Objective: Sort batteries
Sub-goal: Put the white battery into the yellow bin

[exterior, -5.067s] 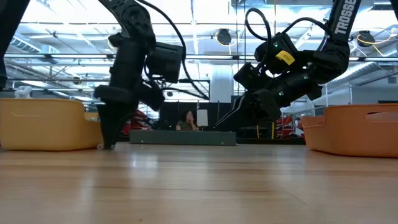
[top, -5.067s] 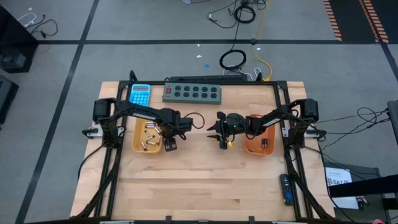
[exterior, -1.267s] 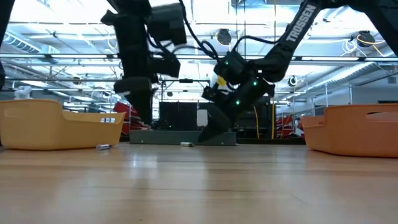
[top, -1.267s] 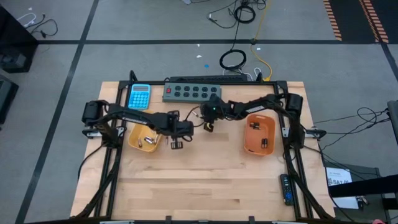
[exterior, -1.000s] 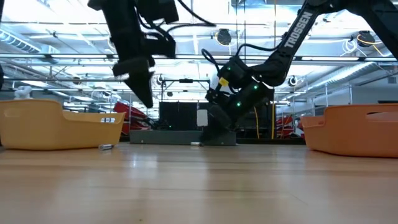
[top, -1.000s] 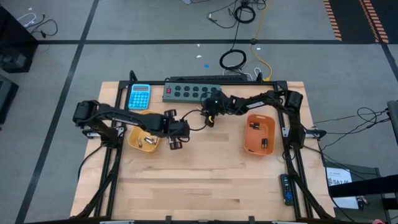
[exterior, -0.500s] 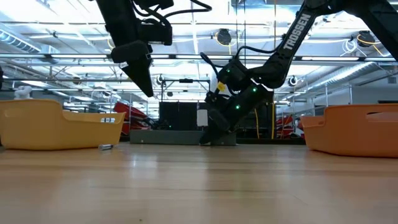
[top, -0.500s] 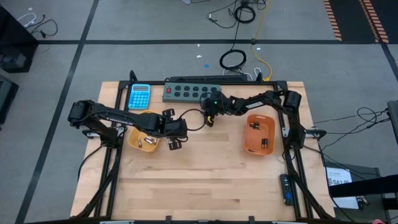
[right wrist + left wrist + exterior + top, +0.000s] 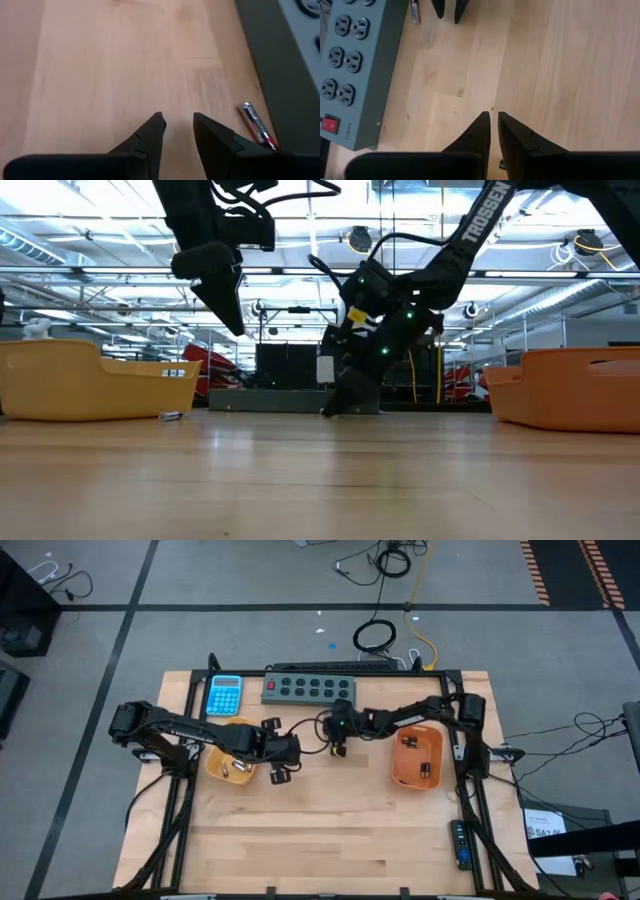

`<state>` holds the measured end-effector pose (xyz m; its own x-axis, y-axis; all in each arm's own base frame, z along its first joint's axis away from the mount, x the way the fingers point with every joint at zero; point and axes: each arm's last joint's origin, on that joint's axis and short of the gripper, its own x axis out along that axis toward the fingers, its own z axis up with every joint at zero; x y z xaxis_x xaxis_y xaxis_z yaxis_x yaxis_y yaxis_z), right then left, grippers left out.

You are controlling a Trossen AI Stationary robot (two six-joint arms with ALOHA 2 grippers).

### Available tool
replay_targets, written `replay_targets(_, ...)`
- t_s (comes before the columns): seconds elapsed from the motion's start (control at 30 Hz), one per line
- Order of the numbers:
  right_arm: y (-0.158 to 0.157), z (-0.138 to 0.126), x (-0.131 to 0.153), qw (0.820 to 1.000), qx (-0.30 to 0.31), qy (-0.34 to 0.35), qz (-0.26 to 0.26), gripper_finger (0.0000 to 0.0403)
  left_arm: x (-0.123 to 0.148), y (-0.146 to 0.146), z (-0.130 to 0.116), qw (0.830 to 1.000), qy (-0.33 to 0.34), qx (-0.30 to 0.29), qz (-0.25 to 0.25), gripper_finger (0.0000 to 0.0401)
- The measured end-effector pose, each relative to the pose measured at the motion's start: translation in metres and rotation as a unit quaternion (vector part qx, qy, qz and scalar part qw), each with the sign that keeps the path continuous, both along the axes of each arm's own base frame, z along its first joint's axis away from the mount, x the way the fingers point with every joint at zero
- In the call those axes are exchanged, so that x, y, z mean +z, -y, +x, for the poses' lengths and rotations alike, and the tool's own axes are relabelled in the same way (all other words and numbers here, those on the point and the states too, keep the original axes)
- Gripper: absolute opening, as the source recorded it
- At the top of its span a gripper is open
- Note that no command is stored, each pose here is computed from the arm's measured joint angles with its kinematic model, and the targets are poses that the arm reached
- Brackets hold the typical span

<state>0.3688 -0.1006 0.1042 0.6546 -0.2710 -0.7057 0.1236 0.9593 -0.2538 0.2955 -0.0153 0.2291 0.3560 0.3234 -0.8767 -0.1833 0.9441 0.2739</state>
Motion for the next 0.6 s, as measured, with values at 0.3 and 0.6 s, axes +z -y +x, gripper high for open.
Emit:
replay_targets(0.3,0.012,0.004,0.021,0.994,0.076,-0.067,-0.041,0.0151,0.0,0.001,0.001,1.0,0.005,-0.005,-0.008,0.0048)
replay_targets(0.6,0.044,0.023,0.059,0.991,0.098,-0.076,-0.043,0.0182,-0.009,0.009,0.004,0.999,0.034,-0.023,-0.008,0.0048)
